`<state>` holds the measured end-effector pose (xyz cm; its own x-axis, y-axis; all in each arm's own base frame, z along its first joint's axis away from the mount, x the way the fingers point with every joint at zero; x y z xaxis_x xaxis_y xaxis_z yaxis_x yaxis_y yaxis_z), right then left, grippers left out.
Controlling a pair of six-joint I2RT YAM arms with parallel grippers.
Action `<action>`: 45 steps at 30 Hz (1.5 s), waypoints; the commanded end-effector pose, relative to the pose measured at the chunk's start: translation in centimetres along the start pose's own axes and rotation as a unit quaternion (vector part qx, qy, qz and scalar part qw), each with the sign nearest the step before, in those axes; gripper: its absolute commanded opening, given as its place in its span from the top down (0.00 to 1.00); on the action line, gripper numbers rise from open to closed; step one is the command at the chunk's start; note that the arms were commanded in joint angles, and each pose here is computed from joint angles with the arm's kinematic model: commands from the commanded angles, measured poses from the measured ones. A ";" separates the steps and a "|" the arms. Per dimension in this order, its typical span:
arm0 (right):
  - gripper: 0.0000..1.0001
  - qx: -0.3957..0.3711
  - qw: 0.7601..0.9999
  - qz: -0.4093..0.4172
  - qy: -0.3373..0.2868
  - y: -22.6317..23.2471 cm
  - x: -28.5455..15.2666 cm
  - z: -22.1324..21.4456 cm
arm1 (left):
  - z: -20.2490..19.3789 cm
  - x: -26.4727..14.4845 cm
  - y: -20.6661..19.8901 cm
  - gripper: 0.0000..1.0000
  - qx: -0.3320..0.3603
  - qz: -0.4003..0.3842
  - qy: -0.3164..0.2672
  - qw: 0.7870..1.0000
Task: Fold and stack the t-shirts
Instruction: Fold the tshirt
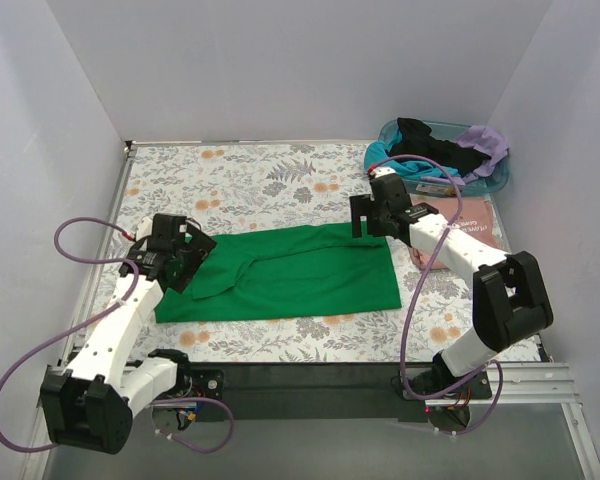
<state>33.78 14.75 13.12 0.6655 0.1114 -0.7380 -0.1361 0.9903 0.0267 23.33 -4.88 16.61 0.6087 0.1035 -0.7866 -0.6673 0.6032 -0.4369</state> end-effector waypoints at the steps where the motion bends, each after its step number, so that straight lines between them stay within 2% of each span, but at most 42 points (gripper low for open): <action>1: 0.02 -0.033 0.994 0.108 -0.008 4.1 0.6 1.2 | -0.8 2.5 -2.1 0.02 0.012 -0.026 0.033 0.999; 5: 0.02 -0.040 0.992 0.121 0.017 5.2 3.2 1.0 | -2.5 6.4 -1.8 0.02 0.020 0.005 0.071 0.997; 9: 0.02 -0.042 0.992 0.106 0.060 5.2 6.3 -1.1 | -3.2 10.1 -0.3 0.02 0.028 0.058 0.072 0.995; 13: 0.01 -0.029 0.990 0.103 0.093 4.9 6.9 -4.0 | -3.5 13.8 0.2 0.02 0.043 0.099 0.077 0.991; 14: 0.02 -0.025 0.989 0.105 0.097 4.9 6.8 -4.7 | -2.7 14.4 -1.2 0.02 0.039 0.090 0.073 0.993; 15: 0.02 -0.018 0.988 0.108 0.107 4.9 6.2 -6.4 | -3.3 16.1 -0.9 0.02 0.046 0.106 0.092 0.989; 17: 0.02 -0.012 0.988 0.106 0.114 4.8 5.4 -8.0 | -1.5 18.1 -4.3 0.02 0.045 0.087 0.074 0.992; 20: 0.02 0.005 0.986 0.107 0.131 4.9 2.8 -12.2 | -1.4 23.1 -6.7 0.02 0.077 0.087 0.095 0.989; 21: 0.01 0.001 0.986 0.120 0.117 5.9 1.4 -12.6 | 1.2 23.6 -11.4 0.02 0.082 0.048 0.076 0.993; 22: 0.01 -0.002 0.984 0.113 0.139 5.4 0.5 -15.4 | -0.2 26.9 -10.5 0.02 0.108 0.072 0.105 0.986; 24: 0.02 -0.003 0.981 0.131 0.145 7.0 -1.4 -17.7 | 0.3 28.9 -13.1 0.02 0.127 0.054 0.117 0.984; 25: 0.02 -0.006 0.978 0.140 0.152 6.8 -2.5 -19.6 | 1.5 30.5 -16.3 0.02 0.133 0.020 0.108 0.985; 27: 0.02 -0.011 0.971 0.177 0.158 8.7 -4.6 -21.7 | 1.4 31.9 -18.6 0.02 0.141 -0.020 0.126 0.982; 28: 0.02 -0.014 0.969 0.183 0.165 9.1 -5.3 -22.7 | 3.0 31.5 -21.9 0.02 0.138 -0.066 0.104 0.983; 29: 0.02 -0.012 0.967 0.185 0.173 9.3 -5.8 -23.8 | 1.6 33.4 -21.4 0.02 0.138 -0.072 0.125 0.980; 34: 0.02 -0.058 0.952 0.245 0.172 12.6 -9.1 -25.7 | 0.6 35.2 -23.6 0.02 0.116 -0.136 0.121 0.977; 37: 0.02 -0.079 0.947 0.271 0.150 14.8 -10.1 -24.5 | -1.0 34.9 -25.4 0.02 0.145 -0.176 0.114 0.967; 41: 0.02 -0.084 0.949 0.285 0.109 16.8 -10.9 -21.8 | -4.0 32.1 -29.8 0.02 0.215 -0.229 0.087 0.946; 44: 0.01 -0.074 0.959 0.264 0.067 17.0 -11.5 -19.1 | -3.8 28.6 -32.3 0.02 0.252 -0.239 0.041 0.937; 45: 0.02 -0.070 0.964 0.253 0.049 16.7 -12.0 -18.0 | -2.7 26.1 -33.6 0.02 0.255 -0.247 0.023 0.934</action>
<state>9.24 28.74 7.72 0.3337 0.5972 -0.7294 -0.5608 0.7477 0.3557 62.55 -21.94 7.57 0.7667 -0.3330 -0.5489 -0.0685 0.8076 -0.5857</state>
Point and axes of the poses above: each gripper's point midway between its finger pads, its own x axis out along the fingers, its own y axis along the line the jaws close on, z = x × y, the point moved 4 cm from there along -x, back along the fingers, and after that the axes turned 1 degree about x, right-handed, at the moved point
